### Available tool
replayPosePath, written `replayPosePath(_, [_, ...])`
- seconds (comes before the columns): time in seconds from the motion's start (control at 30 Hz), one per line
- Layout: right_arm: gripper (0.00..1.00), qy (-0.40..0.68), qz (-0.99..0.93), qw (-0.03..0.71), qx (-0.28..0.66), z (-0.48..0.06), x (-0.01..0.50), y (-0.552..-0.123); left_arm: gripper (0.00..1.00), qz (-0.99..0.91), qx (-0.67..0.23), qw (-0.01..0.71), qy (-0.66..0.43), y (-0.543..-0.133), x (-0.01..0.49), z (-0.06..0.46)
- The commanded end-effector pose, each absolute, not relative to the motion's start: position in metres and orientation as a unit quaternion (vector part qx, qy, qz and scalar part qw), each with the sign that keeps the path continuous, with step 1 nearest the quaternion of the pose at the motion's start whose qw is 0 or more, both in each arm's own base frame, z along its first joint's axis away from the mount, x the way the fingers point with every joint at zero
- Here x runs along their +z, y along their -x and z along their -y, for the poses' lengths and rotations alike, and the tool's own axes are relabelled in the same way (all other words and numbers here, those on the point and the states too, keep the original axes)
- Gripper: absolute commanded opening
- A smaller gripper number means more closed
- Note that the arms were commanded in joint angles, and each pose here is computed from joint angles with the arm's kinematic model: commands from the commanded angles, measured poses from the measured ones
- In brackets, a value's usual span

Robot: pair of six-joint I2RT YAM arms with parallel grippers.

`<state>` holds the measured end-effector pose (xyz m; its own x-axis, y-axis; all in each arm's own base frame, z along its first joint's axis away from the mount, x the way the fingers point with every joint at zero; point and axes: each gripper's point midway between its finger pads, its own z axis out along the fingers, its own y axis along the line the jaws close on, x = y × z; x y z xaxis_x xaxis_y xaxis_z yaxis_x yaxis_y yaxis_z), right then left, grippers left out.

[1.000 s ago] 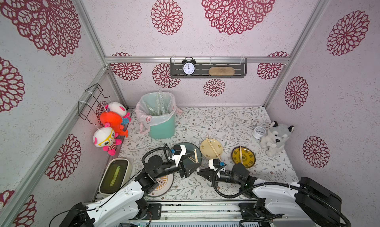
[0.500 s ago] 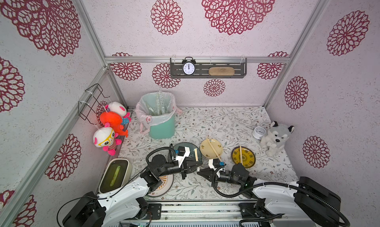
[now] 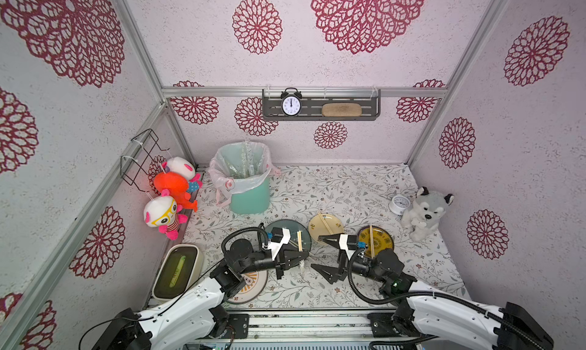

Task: Remove the packaging of disposable chopsticks
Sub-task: Remove the packet bag from the disposable chopsticks.

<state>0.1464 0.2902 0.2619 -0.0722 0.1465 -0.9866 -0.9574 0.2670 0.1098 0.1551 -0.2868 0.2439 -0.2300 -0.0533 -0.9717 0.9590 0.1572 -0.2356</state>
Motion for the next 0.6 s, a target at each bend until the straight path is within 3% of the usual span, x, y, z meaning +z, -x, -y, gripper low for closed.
replayPosePath(0.0, [0.99, 0.381, -0.537, 0.568, 0.494, -0.3, 0.291, -0.147, 0.0, -0.591, -0.524, 0.46, -0.405, -0.148, 0.23, 0.286])
replayPosePath(0.23, [0.84, 0.398, -0.531, 0.543, 0.515, -0.325, 0.301, -0.153, 0.0, -0.596, -0.527, 0.444, -0.412, -0.144, 0.22, 0.287])
replayPosePath(0.3, [0.68, 0.406, -0.526, 0.531, 0.525, -0.33, 0.301, -0.15, 0.0, -0.596, -0.529, 0.44, -0.413, -0.142, 0.219, 0.287])
replayPosePath(0.47, [0.44, 0.408, -0.523, 0.521, 0.538, -0.334, 0.3, -0.148, 0.0, -0.595, -0.529, 0.441, -0.414, -0.141, 0.218, 0.286])
replayPosePath(0.57, [0.36, 0.409, -0.522, 0.515, 0.543, -0.335, 0.296, -0.147, 0.0, -0.592, -0.53, 0.444, -0.414, -0.14, 0.22, 0.285])
